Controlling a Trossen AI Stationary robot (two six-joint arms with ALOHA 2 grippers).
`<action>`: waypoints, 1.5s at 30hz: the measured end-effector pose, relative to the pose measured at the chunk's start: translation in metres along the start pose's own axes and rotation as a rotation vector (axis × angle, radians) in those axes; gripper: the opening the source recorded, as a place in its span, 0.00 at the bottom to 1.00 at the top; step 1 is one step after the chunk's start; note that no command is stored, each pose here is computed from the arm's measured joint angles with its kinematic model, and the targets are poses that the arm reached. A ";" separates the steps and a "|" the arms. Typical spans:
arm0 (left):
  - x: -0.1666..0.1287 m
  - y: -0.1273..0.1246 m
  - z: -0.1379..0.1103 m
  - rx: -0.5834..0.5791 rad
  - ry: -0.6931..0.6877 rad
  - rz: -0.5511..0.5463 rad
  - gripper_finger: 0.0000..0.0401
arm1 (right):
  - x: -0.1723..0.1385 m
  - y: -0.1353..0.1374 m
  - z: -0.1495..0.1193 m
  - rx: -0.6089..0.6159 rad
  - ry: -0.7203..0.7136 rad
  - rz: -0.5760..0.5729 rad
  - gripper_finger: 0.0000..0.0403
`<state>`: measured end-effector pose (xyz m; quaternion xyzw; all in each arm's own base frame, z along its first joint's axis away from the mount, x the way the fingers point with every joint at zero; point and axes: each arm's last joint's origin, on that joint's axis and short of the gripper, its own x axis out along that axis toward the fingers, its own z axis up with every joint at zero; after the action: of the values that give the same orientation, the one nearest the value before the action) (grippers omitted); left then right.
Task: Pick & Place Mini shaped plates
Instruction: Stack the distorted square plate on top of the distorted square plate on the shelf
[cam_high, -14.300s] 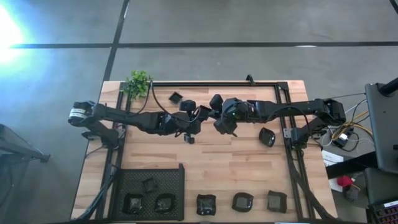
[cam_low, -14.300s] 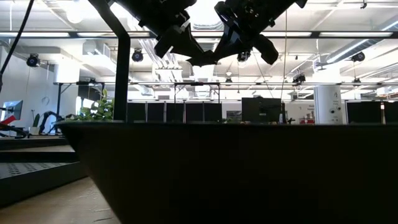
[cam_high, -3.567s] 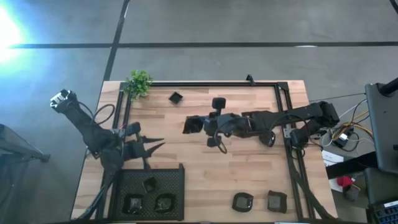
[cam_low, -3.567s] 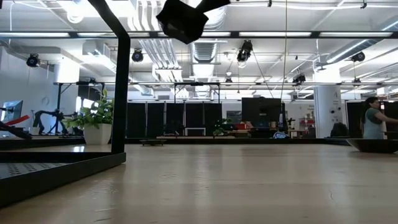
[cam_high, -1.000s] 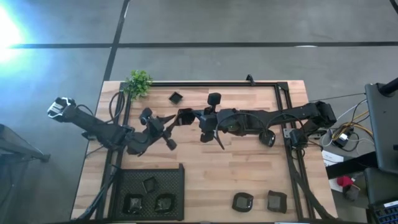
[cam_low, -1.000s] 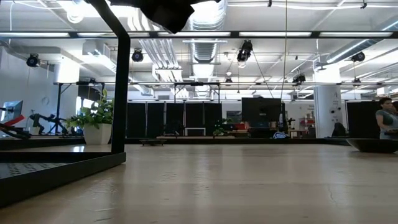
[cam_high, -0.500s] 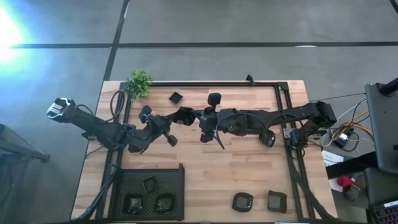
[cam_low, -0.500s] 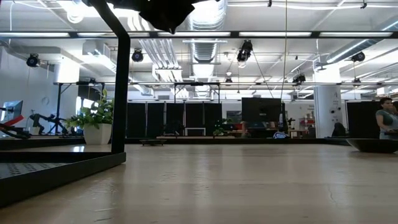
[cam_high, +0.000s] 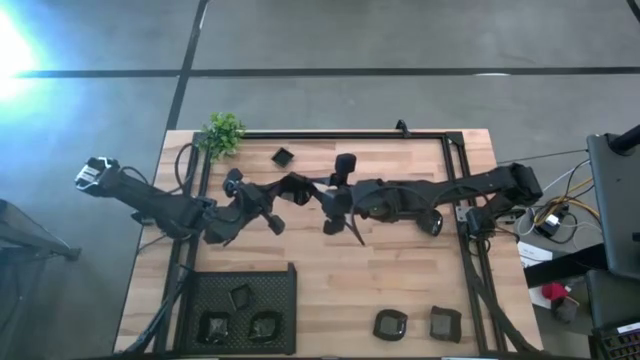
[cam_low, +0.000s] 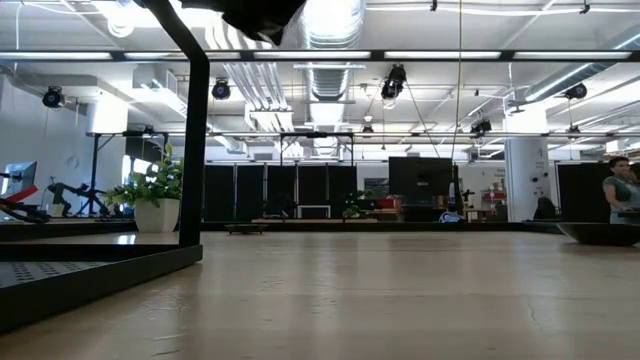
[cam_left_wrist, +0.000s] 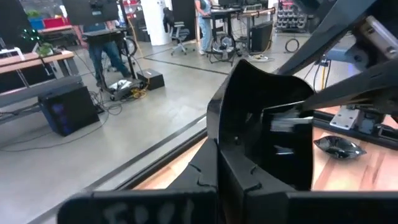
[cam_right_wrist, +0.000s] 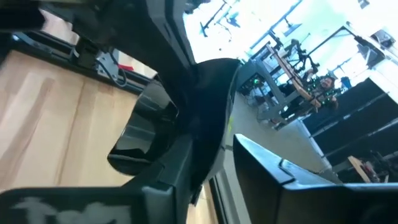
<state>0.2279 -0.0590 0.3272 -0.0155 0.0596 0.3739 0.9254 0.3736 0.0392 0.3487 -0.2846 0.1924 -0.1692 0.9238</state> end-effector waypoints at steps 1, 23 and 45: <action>0.000 0.001 0.001 -0.006 0.007 -0.005 0.00 | -0.002 0.001 0.001 -0.006 -0.005 0.004 0.29; -0.034 0.034 -0.013 0.144 0.823 -0.414 0.00 | -0.060 -0.003 0.037 0.127 -0.147 0.069 0.32; -0.092 -0.003 -0.069 0.213 1.298 -1.009 0.00 | -0.068 -0.001 0.033 0.285 -0.091 0.121 0.31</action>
<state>0.1573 -0.1299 0.2695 -0.1654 0.6030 -0.1773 0.7600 0.3286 0.0819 0.3921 -0.1460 0.1415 -0.1257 0.9710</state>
